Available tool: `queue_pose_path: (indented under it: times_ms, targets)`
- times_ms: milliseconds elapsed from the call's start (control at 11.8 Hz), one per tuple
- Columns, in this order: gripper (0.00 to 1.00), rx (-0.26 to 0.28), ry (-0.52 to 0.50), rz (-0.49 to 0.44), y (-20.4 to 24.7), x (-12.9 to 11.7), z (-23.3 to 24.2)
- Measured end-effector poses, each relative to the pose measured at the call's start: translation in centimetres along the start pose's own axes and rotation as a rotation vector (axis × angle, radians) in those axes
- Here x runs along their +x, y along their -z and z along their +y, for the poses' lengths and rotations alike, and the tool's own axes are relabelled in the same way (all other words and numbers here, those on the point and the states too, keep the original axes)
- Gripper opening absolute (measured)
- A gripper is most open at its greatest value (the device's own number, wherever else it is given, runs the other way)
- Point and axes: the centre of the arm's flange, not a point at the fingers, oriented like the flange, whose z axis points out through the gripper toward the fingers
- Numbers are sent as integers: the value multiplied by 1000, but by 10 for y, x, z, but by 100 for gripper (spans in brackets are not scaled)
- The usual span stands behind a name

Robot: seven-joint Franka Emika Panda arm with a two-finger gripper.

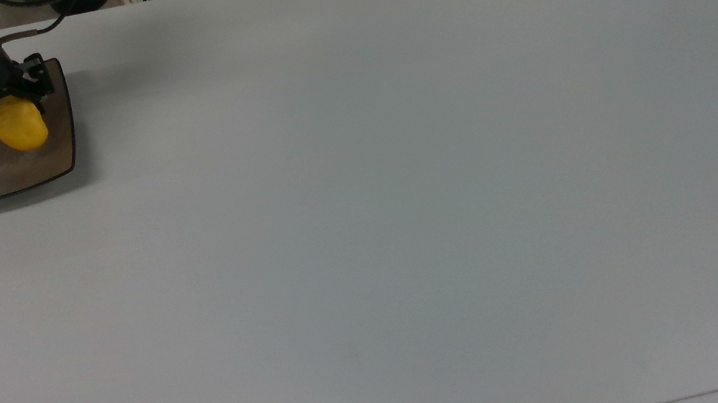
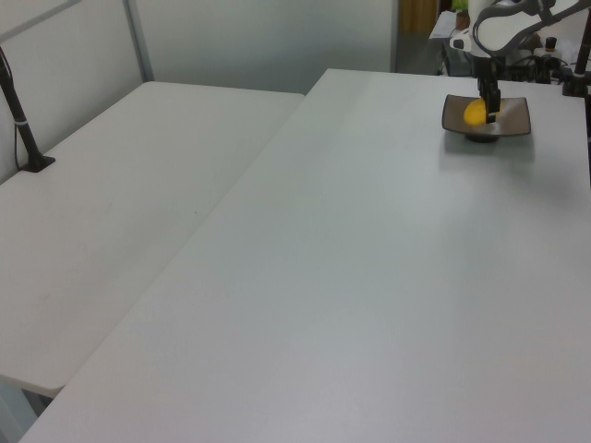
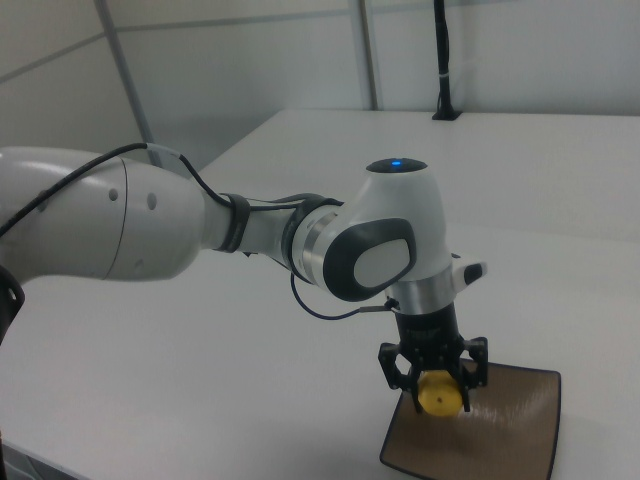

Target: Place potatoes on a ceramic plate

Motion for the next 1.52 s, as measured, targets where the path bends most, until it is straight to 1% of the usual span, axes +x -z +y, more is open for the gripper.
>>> queue_pose_path:
  times_ms: [85,254,339,423,508,593,677,762,847,1016,1100,1185,1270,1354,1439,1524]
  targets:
    - [64,-4,-2,3,-1,-2,2]
    - [74,-5,-7,4,-1,-4,5]
    - [77,-6,-10,6,0,-5,6]
    - [91,-10,-13,9,3,-6,7]
    - [100,-18,-15,15,9,-7,8]
    - [100,-22,-35,23,20,-8,9]
    - [100,-11,-73,37,39,-10,8]
    - [100,3,-100,72,70,-10,3]
    - [100,22,-120,117,111,-7,-9]
    - [100,74,-139,183,192,-10,-51]
    - [100,117,-160,210,227,-16,-75]
    - [100,162,-198,217,256,-22,-99]
    - [100,193,-253,213,282,-23,-123]
    - [100,206,-319,210,303,-16,-147]
    - [100,214,-381,211,318,-2,-173]
    - [100,222,-420,208,327,14,-199]
